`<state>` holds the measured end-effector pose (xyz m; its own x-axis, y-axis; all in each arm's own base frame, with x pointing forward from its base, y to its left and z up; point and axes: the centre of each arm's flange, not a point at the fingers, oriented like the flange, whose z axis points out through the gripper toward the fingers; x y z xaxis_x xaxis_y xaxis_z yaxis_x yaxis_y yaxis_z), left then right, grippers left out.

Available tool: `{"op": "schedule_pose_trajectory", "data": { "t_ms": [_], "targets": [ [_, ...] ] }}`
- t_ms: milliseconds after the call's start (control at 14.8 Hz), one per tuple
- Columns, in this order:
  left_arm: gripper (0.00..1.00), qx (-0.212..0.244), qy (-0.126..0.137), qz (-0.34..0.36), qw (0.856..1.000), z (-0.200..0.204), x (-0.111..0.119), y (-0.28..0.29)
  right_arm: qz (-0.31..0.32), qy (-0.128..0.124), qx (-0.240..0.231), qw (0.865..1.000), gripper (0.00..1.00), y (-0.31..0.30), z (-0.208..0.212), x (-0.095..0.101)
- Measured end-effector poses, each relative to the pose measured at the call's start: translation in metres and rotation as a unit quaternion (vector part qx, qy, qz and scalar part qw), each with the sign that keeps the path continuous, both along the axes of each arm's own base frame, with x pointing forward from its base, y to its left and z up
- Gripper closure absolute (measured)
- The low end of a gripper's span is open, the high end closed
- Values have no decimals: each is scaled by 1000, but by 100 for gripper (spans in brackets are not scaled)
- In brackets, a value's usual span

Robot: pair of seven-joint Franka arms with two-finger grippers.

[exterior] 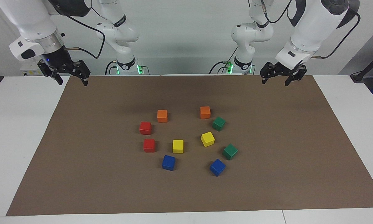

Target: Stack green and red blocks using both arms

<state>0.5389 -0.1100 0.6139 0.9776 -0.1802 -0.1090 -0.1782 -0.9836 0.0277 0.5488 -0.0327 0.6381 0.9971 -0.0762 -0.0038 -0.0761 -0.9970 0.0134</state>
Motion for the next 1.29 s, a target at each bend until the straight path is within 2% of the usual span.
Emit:
{"op": "schedule_pose_trajectory", "data": {
  "t_ms": [1286],
  "targets": [
    [0,0,0,-3,1000,0,-1,-3,2,4,0,1000,0,3,-2,-1]
  ]
}}
